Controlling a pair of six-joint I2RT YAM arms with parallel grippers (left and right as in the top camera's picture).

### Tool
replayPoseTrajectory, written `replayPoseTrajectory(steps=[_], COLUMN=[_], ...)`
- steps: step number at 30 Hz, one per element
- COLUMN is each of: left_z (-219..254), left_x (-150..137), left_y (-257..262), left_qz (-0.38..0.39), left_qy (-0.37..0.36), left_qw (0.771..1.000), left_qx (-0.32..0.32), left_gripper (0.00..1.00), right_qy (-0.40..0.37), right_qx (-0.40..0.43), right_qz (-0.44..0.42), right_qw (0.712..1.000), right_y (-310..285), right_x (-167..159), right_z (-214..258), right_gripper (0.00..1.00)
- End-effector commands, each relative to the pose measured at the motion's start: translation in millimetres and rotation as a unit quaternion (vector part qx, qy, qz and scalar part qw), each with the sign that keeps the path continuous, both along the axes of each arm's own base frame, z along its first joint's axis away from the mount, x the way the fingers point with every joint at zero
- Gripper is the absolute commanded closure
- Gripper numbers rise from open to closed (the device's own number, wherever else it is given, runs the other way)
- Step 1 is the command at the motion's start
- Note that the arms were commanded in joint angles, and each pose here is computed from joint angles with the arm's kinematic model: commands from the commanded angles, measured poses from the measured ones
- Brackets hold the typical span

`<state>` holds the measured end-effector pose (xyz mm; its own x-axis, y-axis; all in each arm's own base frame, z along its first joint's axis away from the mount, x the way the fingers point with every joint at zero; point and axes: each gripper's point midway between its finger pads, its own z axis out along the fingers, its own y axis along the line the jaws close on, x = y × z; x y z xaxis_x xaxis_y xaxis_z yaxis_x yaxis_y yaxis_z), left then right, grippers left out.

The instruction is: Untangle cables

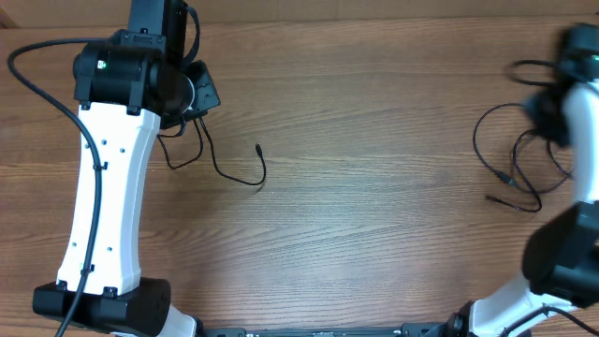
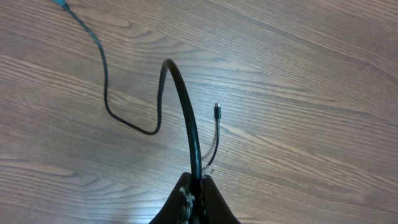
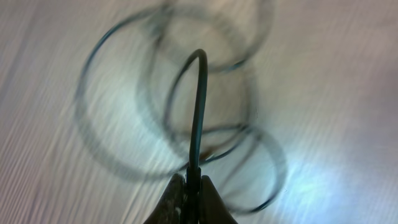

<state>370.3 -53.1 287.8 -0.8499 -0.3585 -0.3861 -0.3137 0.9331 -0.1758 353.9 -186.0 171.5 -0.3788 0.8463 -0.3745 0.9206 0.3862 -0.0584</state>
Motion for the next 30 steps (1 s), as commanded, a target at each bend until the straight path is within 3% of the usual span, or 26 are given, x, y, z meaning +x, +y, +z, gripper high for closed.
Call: replayPoseTrajectory(steps=[1, 3, 6, 9, 16, 23, 25, 28, 30], left_z=[-0.7, -0.9, 1.6, 10.5, 41.9, 53.2, 51.7, 45.1, 40.3], left_x=[4.1, 6.2, 10.4, 17.1, 4.4, -37.8, -39.2, -24.7, -14.6], left_y=[-12.8, -20.1, -40.7, -70.6, -174.6, -245.2, -247.7, -230.8, -214.9], left_qz=[-0.024, -0.033, -0.059, -0.124, -0.327, -0.464, -0.471, -0.440, -0.405], left_qy=[-0.006, -0.009, -0.021, -0.051, -0.128, -0.158, -0.163, -0.165, -0.159], left_qw=[1.000, 0.999, 0.998, 0.990, 0.927, 0.860, 0.858, 0.879, 0.899], left_qx=[-0.004, -0.009, -0.030, -0.053, -0.133, -0.142, -0.126, -0.078, -0.053], left_gripper=[0.96, 0.96, 0.96, 0.96, 0.96, 0.96, 0.91, 0.68, 0.67], right_qy=[-0.015, -0.031, -0.063, -0.095, -0.098, -0.091, -0.090, -0.074, -0.058], right_qx=[0.022, 0.053, 0.112, 0.150, 0.162, 0.159, 0.159, 0.158, 0.161], right_qz=[-0.052, -0.067, -0.030, 0.064, 0.148, 0.205, 0.222, 0.271, 0.298], right_qw=[0.998, 0.996, 0.991, 0.982, 0.971, 0.961, 0.958, 0.947, 0.939], right_y=[-34.7, -40.3, -35.8, -19.3, 16.5, 47.8, 56.4, 75.6, 88.3], right_x=[-20.9, -24.6, -17.7, 1.9, 22.9, 37.6, 41.0, 42.7, 39.8], right_z=[3.1, 0.5, -1.6, 1.7, 3.5, 4.2, 4.3, 3.1, 1.4], right_gripper=[0.96, 0.87, 0.47, 0.29, 0.18, 0.17, 0.14, 0.09, 0.08])
